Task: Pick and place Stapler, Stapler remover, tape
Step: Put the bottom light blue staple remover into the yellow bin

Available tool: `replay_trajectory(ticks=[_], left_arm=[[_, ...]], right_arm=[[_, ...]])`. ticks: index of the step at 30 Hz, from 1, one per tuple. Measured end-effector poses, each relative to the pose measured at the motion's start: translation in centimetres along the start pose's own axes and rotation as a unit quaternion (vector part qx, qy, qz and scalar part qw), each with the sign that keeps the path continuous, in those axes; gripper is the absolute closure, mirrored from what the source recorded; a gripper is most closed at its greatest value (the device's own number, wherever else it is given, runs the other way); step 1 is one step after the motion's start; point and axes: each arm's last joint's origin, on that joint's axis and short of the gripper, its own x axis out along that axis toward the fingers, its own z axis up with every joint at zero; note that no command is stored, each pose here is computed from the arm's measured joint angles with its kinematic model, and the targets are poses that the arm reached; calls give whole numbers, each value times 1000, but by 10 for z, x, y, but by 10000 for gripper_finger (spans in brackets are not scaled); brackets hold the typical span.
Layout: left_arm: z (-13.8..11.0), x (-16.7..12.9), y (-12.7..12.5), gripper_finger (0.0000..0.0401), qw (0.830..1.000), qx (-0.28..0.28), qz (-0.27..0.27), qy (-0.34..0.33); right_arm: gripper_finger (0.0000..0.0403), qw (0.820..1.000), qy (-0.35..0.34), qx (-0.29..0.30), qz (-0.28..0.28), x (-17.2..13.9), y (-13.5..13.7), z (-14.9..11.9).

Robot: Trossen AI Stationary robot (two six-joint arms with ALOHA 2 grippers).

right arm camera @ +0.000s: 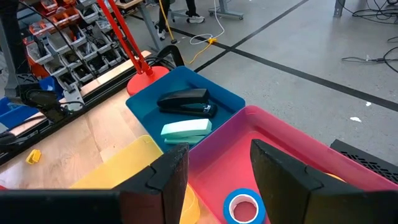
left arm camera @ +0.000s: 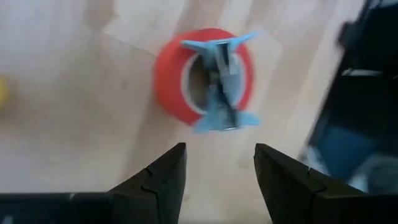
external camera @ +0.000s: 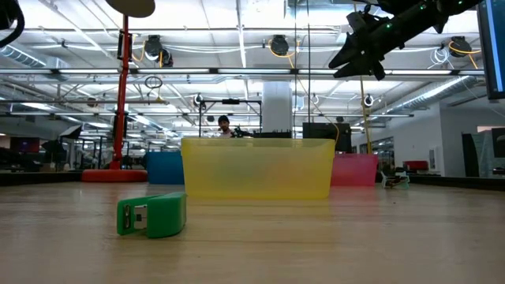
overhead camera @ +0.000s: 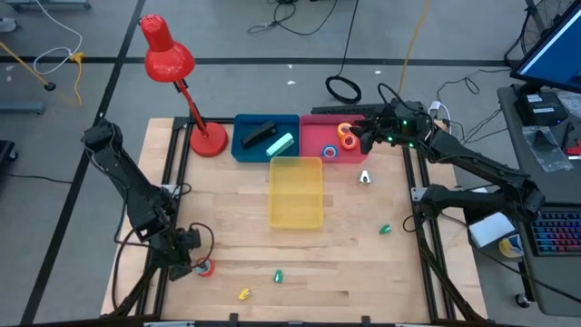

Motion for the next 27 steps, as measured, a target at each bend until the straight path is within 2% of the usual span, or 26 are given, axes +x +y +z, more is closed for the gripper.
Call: replay_trajectory(ticks=[5, 12, 15, 23, 27], left_arm=[[1, 0, -6, 213, 995, -99, -33, -3], [3, 0, -7, 213, 971, -231, -42, -38], [3, 0, -7, 213, 964, -258, -43, -38], [3, 0, -4, 213, 962, -268, -31, -39], [3, 0, -2, 213, 954, -296, -22, -41]], right_arm=[[238, 1000, 0, 0, 0, 0, 0, 0], [238, 1000, 0, 0, 0, 0, 0, 0], [238, 1000, 0, 0, 0, 0, 0, 0], [238, 1000, 0, 0, 0, 0, 0, 0], [238, 1000, 0, 0, 0, 0, 0, 0]])
